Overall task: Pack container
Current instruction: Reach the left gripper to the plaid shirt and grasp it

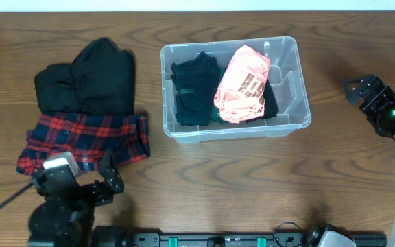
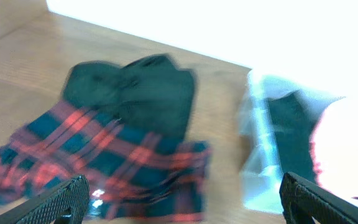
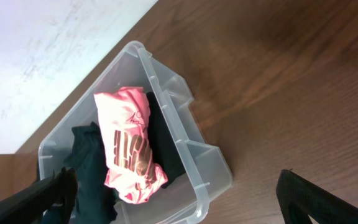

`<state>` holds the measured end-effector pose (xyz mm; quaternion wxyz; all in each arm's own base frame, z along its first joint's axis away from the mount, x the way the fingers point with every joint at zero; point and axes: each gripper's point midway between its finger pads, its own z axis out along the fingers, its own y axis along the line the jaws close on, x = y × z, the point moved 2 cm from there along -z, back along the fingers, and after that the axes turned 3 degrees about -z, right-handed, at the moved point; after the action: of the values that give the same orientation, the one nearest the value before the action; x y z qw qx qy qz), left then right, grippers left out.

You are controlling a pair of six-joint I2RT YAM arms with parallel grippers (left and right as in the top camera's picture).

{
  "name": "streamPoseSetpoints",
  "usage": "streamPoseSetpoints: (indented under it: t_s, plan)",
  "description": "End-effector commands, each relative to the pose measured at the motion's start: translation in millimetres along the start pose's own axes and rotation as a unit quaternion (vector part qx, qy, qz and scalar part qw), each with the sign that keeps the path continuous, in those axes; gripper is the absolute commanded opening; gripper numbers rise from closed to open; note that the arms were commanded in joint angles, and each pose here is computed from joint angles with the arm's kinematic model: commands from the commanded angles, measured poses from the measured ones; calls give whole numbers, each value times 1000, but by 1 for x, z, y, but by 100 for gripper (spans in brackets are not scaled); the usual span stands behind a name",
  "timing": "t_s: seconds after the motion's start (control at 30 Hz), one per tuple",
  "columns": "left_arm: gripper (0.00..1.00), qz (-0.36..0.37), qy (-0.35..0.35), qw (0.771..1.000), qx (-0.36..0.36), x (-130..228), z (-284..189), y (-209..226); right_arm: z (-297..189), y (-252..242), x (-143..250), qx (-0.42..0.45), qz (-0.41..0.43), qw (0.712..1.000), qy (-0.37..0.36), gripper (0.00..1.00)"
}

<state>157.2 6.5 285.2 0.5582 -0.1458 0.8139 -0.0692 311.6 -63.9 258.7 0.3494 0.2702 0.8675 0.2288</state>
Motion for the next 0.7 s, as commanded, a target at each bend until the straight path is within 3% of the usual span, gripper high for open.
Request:
streamPoseSetpoints:
  t_s: [0.0,0.07,0.17,0.3,0.43,0.67]
  plan:
    - [98,-8,4,998,60,-23,-9,-26,-1,0,-1,-5,6,1000,0,99]
    - [98,3,-7,999,50,-33,-11,-25,-1,0,-1,-5,6,1000,0,99]
    - [98,-76,-13,994,-76,-41,-10,10,-1,0,-1,-5,6,1000,0,99]
    - [98,-110,53,977,-178,-31,5,30,-1,0,-1,-5,6,1000,0,99]
    - [98,-115,115,957,-238,-20,38,39,-1,0,-1,-5,6,1000,0,99]
    - [98,-211,206,909,-296,3,86,78,-1,0,-1,-5,6,1000,0,99]
